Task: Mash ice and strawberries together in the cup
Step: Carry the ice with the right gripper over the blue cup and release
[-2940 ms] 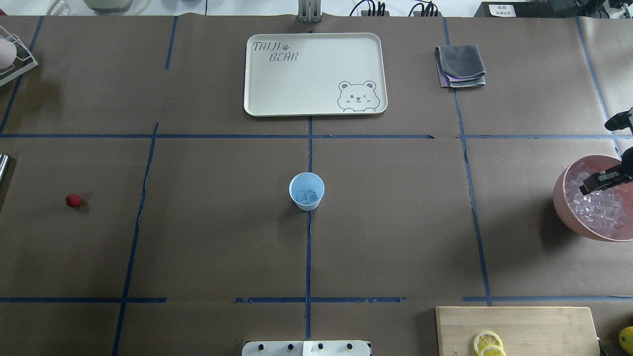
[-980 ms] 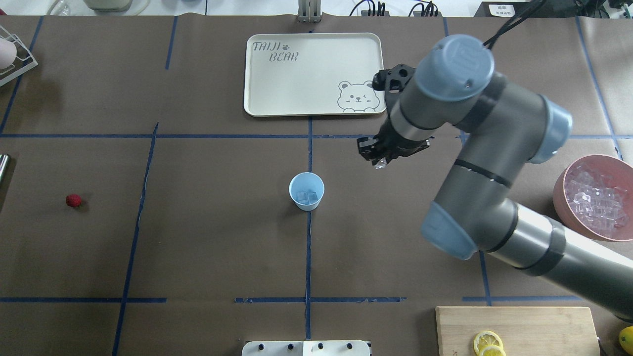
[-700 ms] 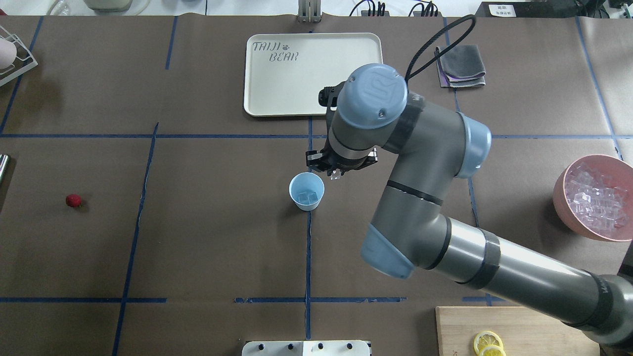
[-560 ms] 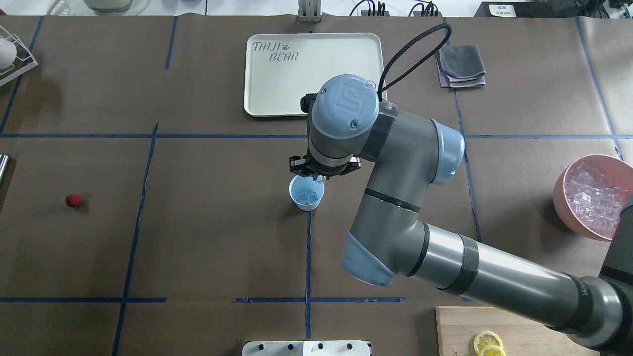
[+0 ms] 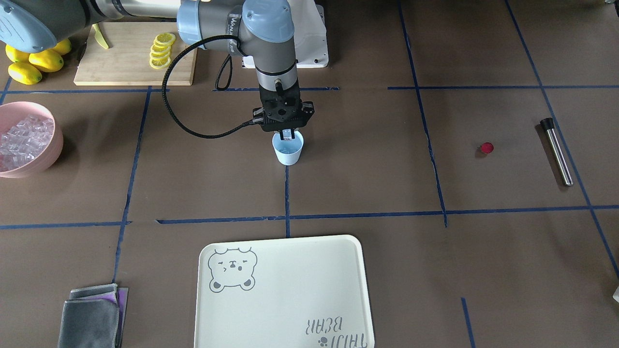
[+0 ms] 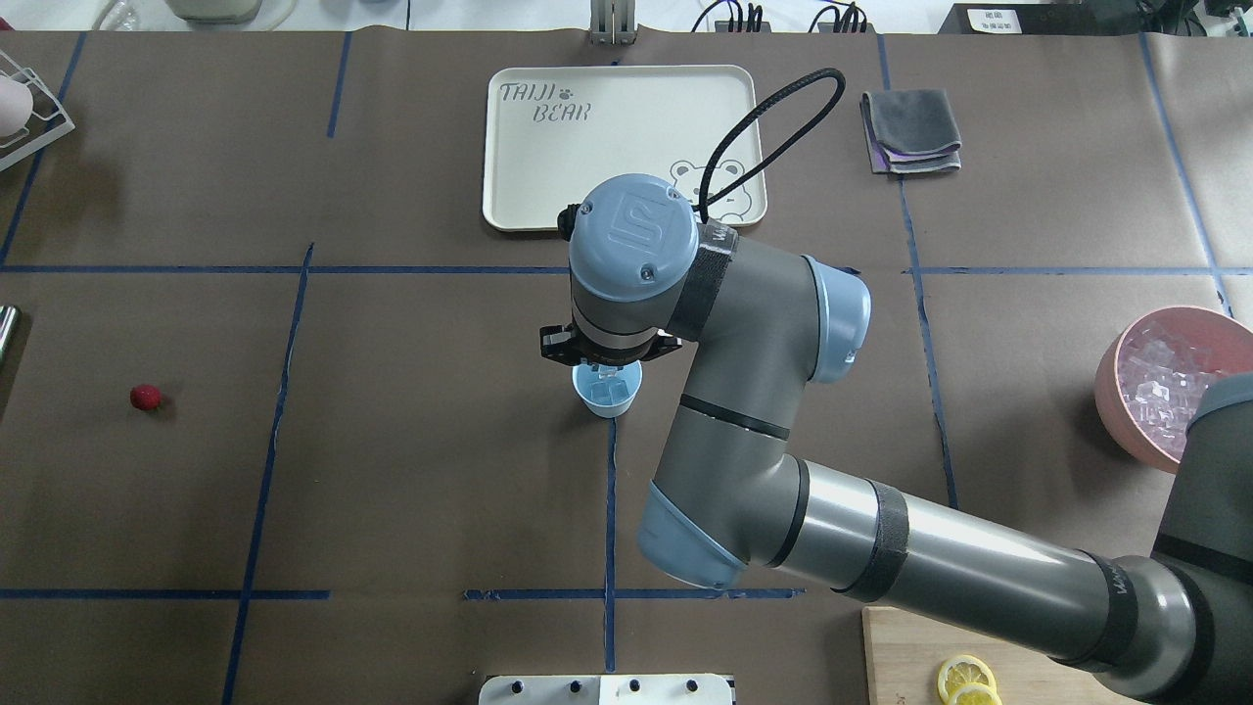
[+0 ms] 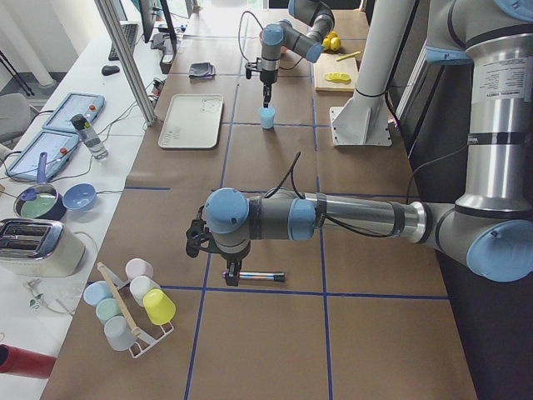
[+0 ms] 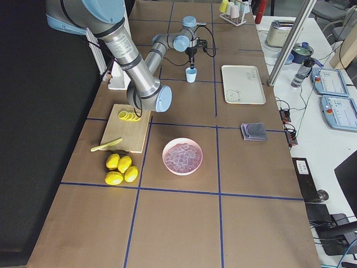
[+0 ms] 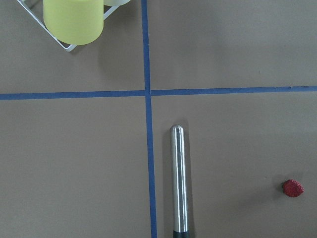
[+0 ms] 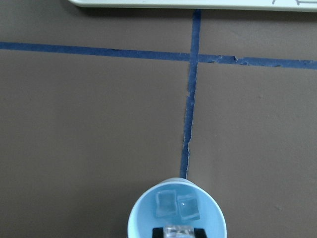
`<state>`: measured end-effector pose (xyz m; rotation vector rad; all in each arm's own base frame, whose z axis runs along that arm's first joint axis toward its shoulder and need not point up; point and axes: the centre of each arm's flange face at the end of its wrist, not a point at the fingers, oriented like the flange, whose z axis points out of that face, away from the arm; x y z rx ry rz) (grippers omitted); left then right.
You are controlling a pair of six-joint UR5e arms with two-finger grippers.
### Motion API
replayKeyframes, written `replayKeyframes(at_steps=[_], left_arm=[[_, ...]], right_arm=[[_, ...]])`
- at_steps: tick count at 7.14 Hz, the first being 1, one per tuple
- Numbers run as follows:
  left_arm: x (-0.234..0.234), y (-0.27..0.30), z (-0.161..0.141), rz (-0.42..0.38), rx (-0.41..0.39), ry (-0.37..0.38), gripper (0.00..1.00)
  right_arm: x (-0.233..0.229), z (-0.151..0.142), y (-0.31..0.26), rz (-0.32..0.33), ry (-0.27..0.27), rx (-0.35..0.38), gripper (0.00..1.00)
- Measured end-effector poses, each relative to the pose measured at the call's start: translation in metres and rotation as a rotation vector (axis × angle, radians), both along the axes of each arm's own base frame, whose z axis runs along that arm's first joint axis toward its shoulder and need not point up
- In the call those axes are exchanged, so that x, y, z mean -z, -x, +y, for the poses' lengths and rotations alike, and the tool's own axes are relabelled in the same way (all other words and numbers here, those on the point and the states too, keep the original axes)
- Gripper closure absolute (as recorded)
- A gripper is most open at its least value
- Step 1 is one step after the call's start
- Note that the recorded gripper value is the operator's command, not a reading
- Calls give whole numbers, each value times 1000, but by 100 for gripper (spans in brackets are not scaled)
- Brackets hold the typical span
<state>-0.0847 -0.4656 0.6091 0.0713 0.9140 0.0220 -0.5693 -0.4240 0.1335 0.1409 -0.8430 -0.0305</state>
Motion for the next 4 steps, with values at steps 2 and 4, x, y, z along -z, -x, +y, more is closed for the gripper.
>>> replayKeyframes(at_steps=[2,4], left_arm=[[0,0,0,0,1,1,0],[1,0,0,0,2,1,0]], right_arm=[[3,0,0,-13,-8,0,1],[5,0,-1,-26,-16,-2,1]])
